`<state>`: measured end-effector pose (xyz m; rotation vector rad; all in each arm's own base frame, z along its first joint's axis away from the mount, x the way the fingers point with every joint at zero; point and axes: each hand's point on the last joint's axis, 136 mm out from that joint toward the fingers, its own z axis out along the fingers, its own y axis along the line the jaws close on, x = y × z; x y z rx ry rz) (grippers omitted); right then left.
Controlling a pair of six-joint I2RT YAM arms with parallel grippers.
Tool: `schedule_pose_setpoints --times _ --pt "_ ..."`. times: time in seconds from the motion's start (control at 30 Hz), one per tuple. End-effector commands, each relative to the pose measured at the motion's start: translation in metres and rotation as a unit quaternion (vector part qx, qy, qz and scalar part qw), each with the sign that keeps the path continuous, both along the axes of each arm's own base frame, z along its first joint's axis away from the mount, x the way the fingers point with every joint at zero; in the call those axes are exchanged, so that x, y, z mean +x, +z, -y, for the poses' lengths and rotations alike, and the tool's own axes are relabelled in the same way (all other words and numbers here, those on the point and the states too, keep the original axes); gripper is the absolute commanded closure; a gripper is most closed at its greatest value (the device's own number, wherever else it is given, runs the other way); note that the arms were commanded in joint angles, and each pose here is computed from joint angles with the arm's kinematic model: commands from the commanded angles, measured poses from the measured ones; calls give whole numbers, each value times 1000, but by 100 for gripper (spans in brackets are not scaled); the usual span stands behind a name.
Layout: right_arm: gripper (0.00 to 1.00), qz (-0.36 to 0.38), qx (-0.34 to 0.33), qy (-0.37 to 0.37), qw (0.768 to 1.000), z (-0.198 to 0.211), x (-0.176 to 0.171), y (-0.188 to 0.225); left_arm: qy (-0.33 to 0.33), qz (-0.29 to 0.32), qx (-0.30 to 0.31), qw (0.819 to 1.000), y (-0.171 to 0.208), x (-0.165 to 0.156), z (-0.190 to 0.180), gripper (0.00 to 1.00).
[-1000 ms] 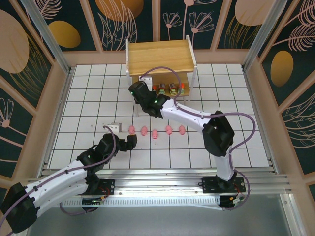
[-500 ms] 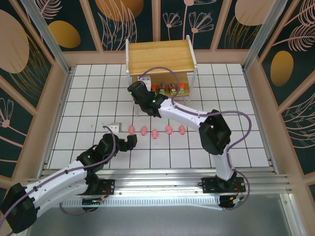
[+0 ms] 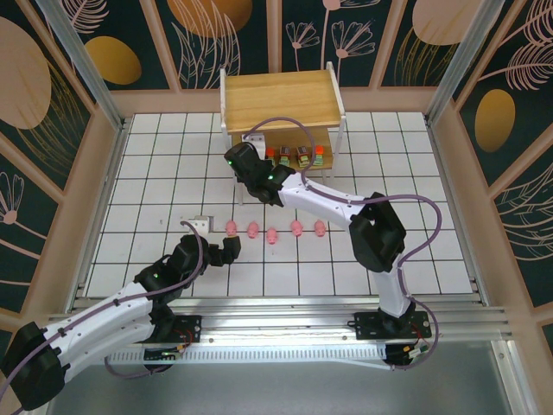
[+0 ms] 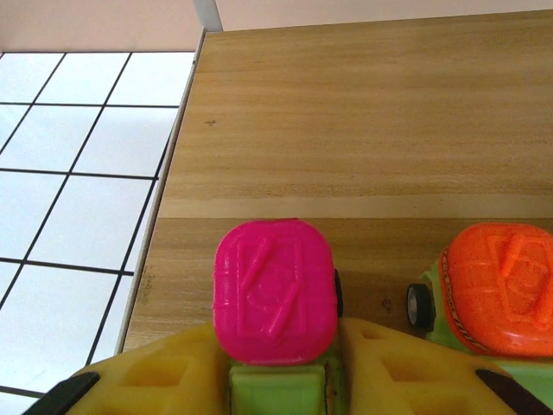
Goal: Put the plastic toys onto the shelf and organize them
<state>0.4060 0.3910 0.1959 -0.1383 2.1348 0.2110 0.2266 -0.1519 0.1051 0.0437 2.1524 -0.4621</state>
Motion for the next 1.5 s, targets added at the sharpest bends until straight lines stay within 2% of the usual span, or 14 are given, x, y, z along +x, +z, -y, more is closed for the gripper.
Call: schedule_pose_setpoints --times 0.0,0.5,0.93,1.47 --pt "64 3 -8 -2 1000 2 4 0 0 8 -2 1000 1 1 -1 2" --pt "65 -8 -18 9 1000 0 0 -8 0 9 -1 1000 1 1 -1 2" --pt "59 -21 -29 19 999 1 -7 -11 2 9 -2 1000 1 1 -2 2" --pt "56 1 -13 20 1000 6 -18 18 2 9 -2 1000 2 1 -2 2"
